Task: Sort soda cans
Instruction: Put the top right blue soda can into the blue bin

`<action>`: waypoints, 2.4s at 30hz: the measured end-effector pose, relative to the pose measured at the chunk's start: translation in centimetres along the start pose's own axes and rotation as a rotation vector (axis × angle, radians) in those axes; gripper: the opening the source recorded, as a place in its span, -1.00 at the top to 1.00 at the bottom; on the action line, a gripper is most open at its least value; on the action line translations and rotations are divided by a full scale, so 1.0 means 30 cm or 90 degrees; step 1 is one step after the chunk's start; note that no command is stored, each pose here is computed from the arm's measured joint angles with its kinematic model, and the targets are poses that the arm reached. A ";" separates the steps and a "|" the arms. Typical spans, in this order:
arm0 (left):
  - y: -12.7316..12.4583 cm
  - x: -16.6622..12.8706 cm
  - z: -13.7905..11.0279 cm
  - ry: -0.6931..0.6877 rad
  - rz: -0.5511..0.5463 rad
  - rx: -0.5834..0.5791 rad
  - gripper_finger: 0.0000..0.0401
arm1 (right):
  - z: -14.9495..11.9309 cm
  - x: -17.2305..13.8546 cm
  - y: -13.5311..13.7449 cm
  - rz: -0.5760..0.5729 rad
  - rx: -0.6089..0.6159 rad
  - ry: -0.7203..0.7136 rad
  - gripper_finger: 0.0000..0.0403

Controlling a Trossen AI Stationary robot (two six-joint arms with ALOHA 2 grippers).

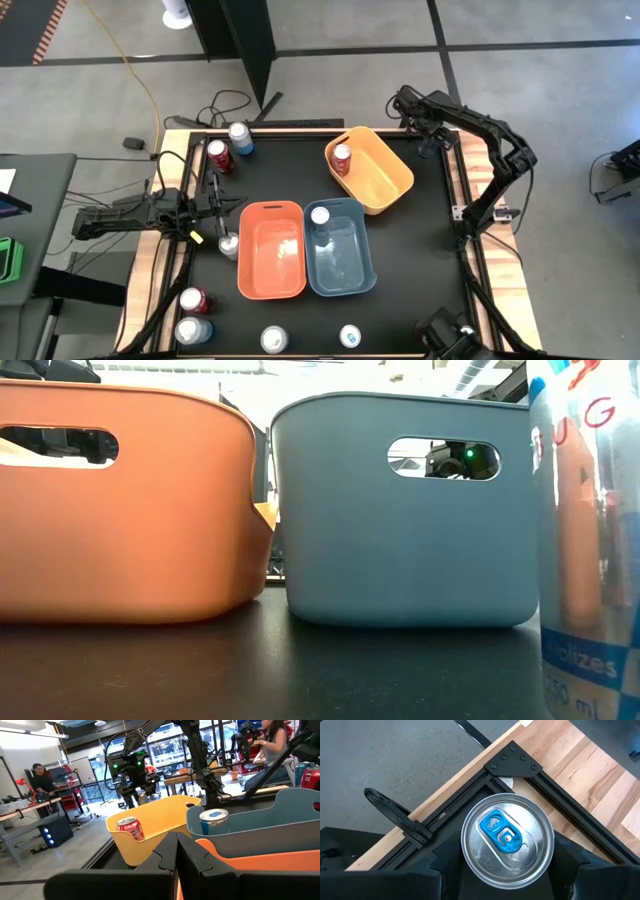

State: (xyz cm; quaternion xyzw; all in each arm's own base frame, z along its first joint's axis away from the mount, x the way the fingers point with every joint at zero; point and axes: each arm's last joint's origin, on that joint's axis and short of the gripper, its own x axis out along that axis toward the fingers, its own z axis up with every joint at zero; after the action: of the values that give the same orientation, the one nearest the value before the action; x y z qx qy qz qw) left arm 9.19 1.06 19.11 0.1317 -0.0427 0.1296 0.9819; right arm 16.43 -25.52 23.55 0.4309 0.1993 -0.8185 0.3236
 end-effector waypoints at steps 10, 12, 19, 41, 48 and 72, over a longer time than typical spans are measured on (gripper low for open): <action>0.000 0.000 0.000 0.000 0.000 0.001 1.00 | 0.022 -0.009 -0.014 0.005 0.004 -0.007 -0.09; 0.000 0.000 0.000 0.000 0.000 0.001 1.00 | 0.033 -0.012 -0.021 0.007 0.007 -0.009 -0.09; 0.000 0.000 0.000 0.000 0.001 0.001 1.00 | 0.035 -0.033 -0.029 0.020 0.007 -0.017 -0.09; 0.000 0.000 0.000 0.000 0.001 0.002 1.00 | -0.039 -0.082 -0.024 0.033 -0.054 -0.016 -0.07; 0.000 0.000 0.000 0.000 0.000 0.002 1.00 | -0.082 -0.110 -0.026 0.039 -0.073 -0.017 -0.07; 0.000 0.000 0.000 0.001 0.000 0.001 1.00 | -0.151 -0.278 -0.057 0.043 -0.146 -0.050 -0.07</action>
State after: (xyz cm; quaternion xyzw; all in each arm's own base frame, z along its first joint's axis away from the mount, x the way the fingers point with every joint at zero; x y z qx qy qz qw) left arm 9.19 1.06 19.10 0.1326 -0.0419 0.1297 0.9817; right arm 21.33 -18.56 28.11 0.3651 0.2642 -0.7951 0.4059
